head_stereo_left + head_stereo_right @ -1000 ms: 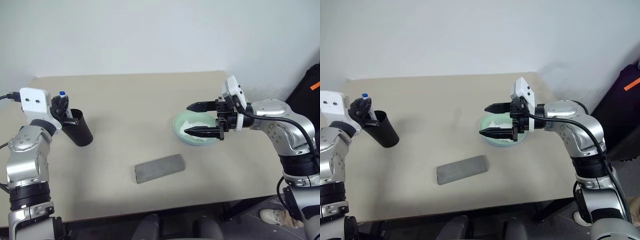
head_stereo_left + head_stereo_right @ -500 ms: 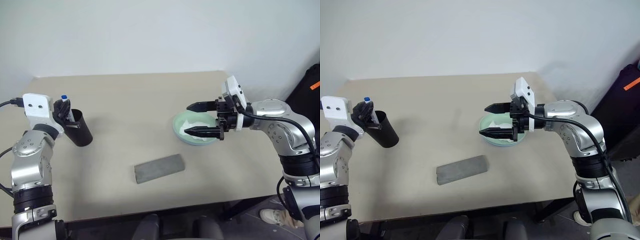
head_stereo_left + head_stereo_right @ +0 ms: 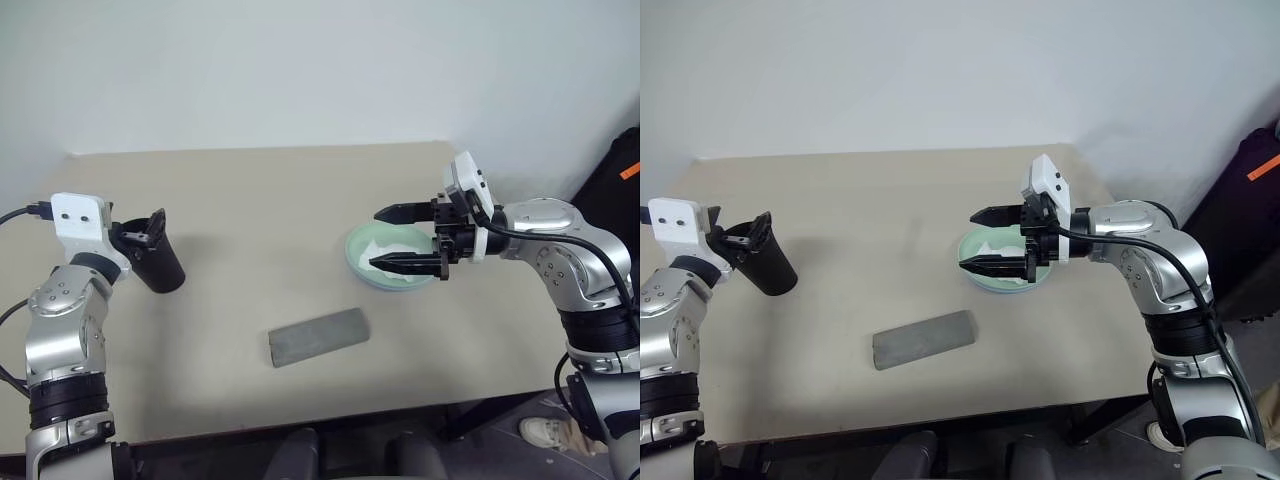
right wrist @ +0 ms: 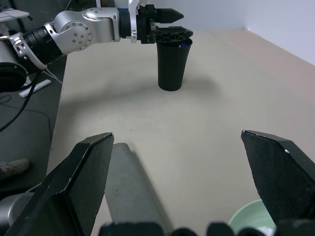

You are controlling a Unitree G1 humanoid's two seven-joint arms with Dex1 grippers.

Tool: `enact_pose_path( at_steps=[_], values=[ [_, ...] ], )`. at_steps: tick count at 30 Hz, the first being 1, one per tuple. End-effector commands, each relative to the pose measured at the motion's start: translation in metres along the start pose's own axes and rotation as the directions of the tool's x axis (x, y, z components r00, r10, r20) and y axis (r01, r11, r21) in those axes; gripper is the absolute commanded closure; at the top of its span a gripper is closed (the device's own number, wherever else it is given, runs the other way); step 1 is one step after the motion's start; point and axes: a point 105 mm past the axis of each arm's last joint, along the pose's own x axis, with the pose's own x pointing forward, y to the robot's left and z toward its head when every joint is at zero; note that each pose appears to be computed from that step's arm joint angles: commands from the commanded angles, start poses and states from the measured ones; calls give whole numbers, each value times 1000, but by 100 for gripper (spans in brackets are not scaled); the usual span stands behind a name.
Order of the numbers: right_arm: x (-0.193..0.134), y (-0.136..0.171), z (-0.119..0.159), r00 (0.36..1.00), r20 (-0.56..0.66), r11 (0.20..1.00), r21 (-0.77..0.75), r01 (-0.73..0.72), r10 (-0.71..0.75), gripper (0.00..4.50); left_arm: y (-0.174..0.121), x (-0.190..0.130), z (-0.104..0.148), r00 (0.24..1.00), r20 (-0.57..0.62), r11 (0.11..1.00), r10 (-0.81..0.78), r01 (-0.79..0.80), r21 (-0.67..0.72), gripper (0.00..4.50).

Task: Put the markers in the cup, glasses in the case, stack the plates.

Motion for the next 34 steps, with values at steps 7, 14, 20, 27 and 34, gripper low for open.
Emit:
enact_pose_path(
  at_steps=[7, 14, 20, 27, 34],
  values=[
    [-10, -5, 8, 999, 21, 998, -38, 43, -42, 0, 15, -21, 53, 981, 79, 982, -175, 180, -50, 3],
    [-21, -13, 2, 995, 9, 994, -32, 100, -100, 0, 27, -58, 66, 923, -6, 922, -385, 384, -46, 3],
    [-32, -21, -3, 991, -2, 991, -25, 134, -135, 0, 32, -88, 55, 860, -113, 867, -498, 495, -56, 3],
    [-24, -23, -3, 994, -9, 994, -25, 110, -110, 0, 40, -92, 49, 864, -107, 870, -492, 493, -18, 3],
    [-26, -21, -6, 993, -20, 993, -27, 115, -115, 0, 9, -91, 34, 825, -89, 830, -558, 553, -77, 3]
  ],
)
